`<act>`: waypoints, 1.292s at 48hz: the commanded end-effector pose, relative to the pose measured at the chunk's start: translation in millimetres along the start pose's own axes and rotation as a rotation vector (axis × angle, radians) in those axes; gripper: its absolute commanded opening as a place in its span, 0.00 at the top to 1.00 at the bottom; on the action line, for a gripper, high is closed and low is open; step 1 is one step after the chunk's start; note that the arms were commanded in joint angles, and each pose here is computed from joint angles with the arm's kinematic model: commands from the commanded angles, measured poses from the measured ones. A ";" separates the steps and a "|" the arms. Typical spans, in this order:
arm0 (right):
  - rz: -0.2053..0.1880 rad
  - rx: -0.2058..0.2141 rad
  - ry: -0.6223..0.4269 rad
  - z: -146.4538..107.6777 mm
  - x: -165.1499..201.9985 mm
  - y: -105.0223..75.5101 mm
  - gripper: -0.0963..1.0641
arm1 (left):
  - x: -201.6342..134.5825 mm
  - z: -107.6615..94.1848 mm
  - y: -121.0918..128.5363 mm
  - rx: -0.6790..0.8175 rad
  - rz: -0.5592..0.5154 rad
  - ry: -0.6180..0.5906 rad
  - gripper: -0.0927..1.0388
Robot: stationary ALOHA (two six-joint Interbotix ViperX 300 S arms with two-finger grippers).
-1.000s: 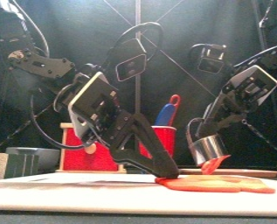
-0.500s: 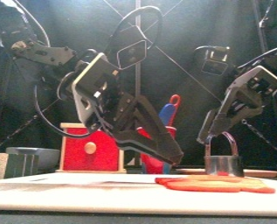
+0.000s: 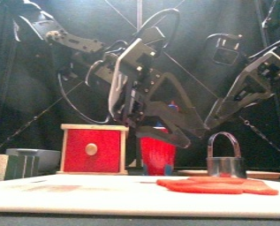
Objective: Get the cutter from the drawer then cut the dough then place the extra dough in the bowl
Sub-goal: Place the extra dough in the bowl
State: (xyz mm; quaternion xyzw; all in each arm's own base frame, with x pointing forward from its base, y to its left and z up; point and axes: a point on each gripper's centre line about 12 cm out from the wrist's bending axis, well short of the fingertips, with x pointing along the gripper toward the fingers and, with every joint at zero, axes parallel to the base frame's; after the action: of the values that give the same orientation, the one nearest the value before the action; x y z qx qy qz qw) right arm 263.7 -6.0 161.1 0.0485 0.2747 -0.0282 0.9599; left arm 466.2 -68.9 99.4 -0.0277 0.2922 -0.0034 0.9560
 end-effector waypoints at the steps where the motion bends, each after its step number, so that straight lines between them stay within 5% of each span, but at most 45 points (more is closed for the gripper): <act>1: 0.001 0.004 -0.026 6.4 -2.6 0.1 0.04 | 1.3 17.4 8.0 0.008 0.010 -0.038 0.16; 52: -0.012 0.028 0.004 -6.1 -4.2 -3.2 0.04 | 23.1 -7.9 11.3 0.084 -0.024 0.098 0.16; 62: -0.014 0.032 0.005 -6.7 -4.3 -3.7 0.04 | 22.9 -13.3 11.4 0.085 -0.036 0.137 0.30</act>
State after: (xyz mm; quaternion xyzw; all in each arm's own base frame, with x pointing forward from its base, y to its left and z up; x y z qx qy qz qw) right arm 254.4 -7.6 150.8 0.0598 0.2897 -0.0368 0.9545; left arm 476.0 -55.8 72.0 0.0075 0.3533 -0.0283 0.9351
